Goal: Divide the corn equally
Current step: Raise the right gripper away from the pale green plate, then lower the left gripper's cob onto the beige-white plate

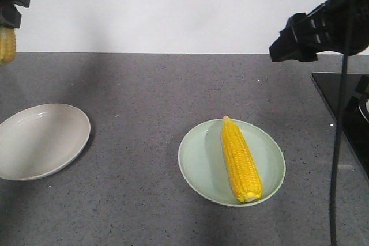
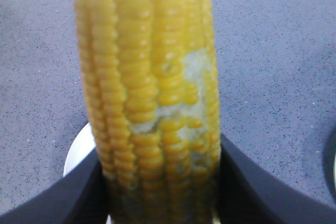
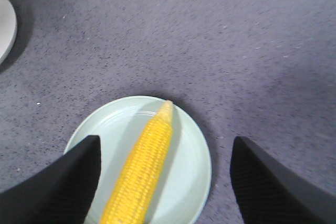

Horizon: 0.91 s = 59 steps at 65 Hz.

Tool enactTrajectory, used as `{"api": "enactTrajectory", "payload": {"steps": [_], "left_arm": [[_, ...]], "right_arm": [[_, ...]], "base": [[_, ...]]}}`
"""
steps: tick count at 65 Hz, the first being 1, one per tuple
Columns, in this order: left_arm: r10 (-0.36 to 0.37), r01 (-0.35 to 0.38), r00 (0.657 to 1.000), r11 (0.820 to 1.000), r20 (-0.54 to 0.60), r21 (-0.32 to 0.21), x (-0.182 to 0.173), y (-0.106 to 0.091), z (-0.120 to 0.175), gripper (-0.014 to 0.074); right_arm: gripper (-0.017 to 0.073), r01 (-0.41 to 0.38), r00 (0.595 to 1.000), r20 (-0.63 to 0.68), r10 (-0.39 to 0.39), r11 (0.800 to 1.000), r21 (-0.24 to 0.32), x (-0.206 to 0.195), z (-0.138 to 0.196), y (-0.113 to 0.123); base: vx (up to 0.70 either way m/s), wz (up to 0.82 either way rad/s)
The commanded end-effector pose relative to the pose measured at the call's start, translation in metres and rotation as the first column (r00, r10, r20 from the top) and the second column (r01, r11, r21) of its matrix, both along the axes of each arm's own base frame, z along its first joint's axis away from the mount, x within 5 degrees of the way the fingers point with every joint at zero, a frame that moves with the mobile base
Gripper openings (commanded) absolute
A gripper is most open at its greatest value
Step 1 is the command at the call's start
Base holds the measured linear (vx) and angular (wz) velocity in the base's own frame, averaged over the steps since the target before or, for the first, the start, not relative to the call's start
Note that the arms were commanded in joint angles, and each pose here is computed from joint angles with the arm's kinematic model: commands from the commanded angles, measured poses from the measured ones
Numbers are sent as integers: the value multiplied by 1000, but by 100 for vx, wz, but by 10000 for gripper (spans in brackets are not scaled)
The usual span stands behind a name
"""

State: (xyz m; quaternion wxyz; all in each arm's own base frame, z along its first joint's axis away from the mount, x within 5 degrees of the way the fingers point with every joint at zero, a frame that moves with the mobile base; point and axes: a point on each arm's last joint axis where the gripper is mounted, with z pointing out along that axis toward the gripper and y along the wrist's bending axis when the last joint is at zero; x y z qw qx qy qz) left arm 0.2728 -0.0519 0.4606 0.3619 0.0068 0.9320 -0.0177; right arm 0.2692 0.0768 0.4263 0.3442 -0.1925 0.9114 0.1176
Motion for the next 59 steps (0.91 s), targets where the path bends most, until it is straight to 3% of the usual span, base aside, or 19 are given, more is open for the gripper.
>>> {"api": "enactTrajectory", "payload": {"steps": [1,25,43,59], "left_arm": [[1,1,994,1000,114,-18,-9,3,21,6],[0,2,994,1000,109,-18,-9,3,20,6],[1,-1,999,1000,47,-1,-11,4,14,6],[-4,11,994,998,-108,70,-3,4,-35,6]], "right_arm": [[511,45,991,126,-46,999,9,-25,16,-10],[511,120,965,238,-115,993,-7,-82,4,-30],[511,124,959,255,-121,992,3,-87,7,-31],[511,123,959,255,-120,992,3,-87,7,-31]], "base": [[0,0],[0,0],[0,0],[0,0]]}}
